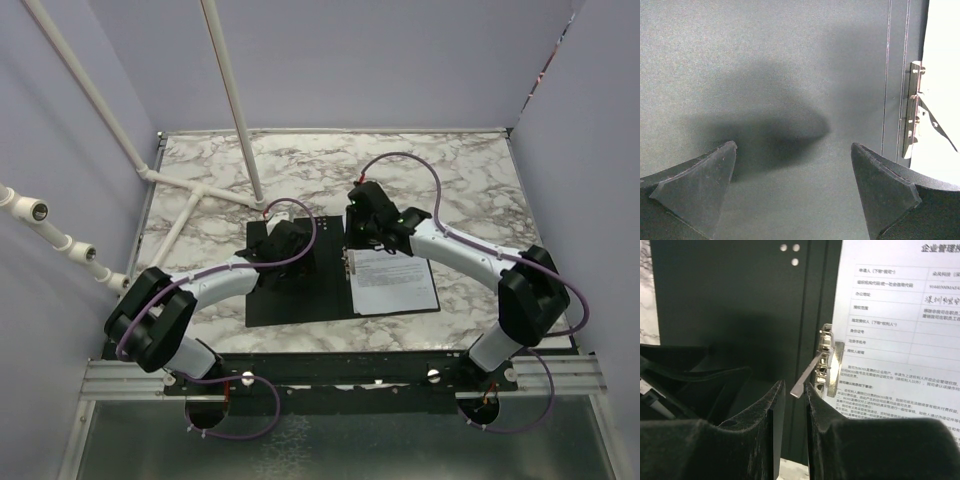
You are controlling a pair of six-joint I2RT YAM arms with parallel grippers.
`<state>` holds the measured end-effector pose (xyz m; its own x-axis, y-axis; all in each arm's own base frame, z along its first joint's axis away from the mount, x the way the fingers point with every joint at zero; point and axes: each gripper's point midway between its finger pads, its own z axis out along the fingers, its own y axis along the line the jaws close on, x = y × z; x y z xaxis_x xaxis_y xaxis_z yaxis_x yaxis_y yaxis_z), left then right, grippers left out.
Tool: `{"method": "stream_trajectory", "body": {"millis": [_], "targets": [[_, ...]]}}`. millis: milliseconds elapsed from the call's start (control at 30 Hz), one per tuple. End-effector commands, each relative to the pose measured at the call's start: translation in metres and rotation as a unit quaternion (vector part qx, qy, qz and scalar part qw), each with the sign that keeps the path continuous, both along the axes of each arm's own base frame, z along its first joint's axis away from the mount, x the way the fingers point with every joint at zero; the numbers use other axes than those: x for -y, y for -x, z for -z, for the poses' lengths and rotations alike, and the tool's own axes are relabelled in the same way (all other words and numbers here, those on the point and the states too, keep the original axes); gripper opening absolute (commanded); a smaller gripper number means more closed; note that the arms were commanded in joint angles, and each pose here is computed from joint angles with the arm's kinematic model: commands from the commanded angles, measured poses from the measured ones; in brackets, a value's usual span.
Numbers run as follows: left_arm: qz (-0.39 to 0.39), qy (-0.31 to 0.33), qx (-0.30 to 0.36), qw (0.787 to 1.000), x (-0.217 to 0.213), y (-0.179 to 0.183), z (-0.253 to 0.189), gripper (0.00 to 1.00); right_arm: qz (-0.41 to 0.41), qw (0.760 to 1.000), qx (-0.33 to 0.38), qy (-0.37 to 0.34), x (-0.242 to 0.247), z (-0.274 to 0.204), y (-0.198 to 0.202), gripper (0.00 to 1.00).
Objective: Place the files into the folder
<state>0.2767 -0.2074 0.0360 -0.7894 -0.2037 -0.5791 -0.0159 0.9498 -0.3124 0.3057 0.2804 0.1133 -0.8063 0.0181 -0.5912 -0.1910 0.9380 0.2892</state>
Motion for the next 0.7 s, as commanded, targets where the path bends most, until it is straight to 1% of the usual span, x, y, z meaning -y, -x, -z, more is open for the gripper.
{"method": "stream_trajectory", "body": {"millis": [0,167,300,667], "targets": [[0.009,-0.011,-0.039,0.999,-0.008,0.021,0.009,0.99,-0.025,0.999,-0.012,0.020,-0.010,0.002,0.007,0.26],[0.002,-0.028,-0.025,0.999,-0.015,0.017,-0.006,0.99,-0.031,0.998,-0.013,0.052,-0.017,0.008,0.006,0.26],[-0.013,-0.054,-0.016,0.998,-0.027,0.015,-0.010,0.99,-0.027,0.996,-0.019,0.086,-0.014,0.020,0.007,0.25],[-0.030,-0.093,-0.046,0.994,-0.041,0.022,0.018,0.99,-0.033,0.991,-0.024,0.125,-0.016,0.032,0.018,0.22]]}}
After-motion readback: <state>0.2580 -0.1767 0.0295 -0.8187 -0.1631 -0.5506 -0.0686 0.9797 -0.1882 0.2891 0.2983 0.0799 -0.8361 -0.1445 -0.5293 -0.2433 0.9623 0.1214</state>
